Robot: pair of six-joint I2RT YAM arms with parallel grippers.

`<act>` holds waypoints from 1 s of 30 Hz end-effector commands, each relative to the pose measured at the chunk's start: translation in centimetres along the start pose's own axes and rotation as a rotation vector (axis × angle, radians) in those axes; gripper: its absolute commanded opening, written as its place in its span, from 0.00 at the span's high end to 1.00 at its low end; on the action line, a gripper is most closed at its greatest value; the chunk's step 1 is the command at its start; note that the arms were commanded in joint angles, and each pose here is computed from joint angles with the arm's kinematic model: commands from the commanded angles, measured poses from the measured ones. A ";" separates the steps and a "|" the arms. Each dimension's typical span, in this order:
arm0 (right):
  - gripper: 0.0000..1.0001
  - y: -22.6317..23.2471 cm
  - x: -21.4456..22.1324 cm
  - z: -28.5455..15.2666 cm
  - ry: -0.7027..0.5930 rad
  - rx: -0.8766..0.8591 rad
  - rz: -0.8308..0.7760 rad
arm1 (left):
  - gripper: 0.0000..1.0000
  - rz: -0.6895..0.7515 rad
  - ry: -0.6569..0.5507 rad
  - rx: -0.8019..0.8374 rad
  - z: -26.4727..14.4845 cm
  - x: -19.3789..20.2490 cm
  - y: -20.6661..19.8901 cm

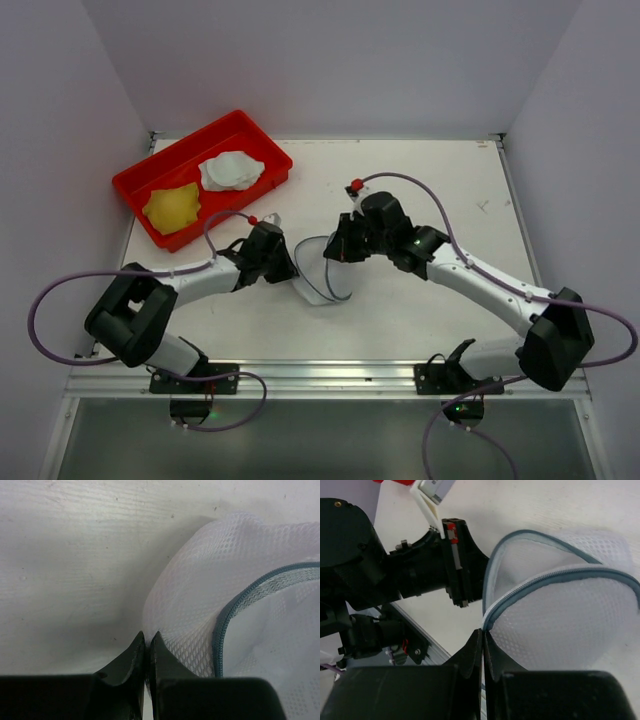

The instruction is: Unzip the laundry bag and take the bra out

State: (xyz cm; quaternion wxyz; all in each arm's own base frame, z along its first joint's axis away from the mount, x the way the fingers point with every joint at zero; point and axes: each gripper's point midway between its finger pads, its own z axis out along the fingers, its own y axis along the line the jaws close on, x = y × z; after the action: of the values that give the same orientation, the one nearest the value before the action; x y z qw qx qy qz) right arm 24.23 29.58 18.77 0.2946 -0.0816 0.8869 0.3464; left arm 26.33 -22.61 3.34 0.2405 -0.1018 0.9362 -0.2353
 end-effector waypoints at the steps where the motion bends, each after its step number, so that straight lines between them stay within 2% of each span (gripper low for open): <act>1: 1.00 4.6 -1.6 1.2 -0.027 -0.180 -0.025 | 1.00 -0.022 -0.011 0.096 0.6 0.3 -1.8; 11: 1.00 4.3 -0.5 6.3 0.020 -0.193 -0.020 | 1.00 -0.020 -0.009 0.173 0.6 1.3 -2.8; 23: 1.00 -0.6 2.4 12.2 0.056 -0.074 0.034 | 1.00 -0.040 0.012 0.196 0.3 3.2 -1.8; 27: 1.00 -2.7 3.9 13.2 0.082 -0.019 0.060 | 0.94 -0.053 0.013 0.172 -0.1 3.7 -0.8; 30: 0.99 -3.9 5.1 13.6 0.107 0.011 0.079 | 0.83 -0.075 0.001 0.169 -0.5 4.0 -0.3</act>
State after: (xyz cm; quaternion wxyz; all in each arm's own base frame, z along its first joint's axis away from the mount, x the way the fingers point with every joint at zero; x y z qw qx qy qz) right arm 26.99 36.34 6.69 0.2215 -0.0817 0.9035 0.3578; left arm 22.88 -23.91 1.61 0.2276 -0.1068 0.9167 -0.3107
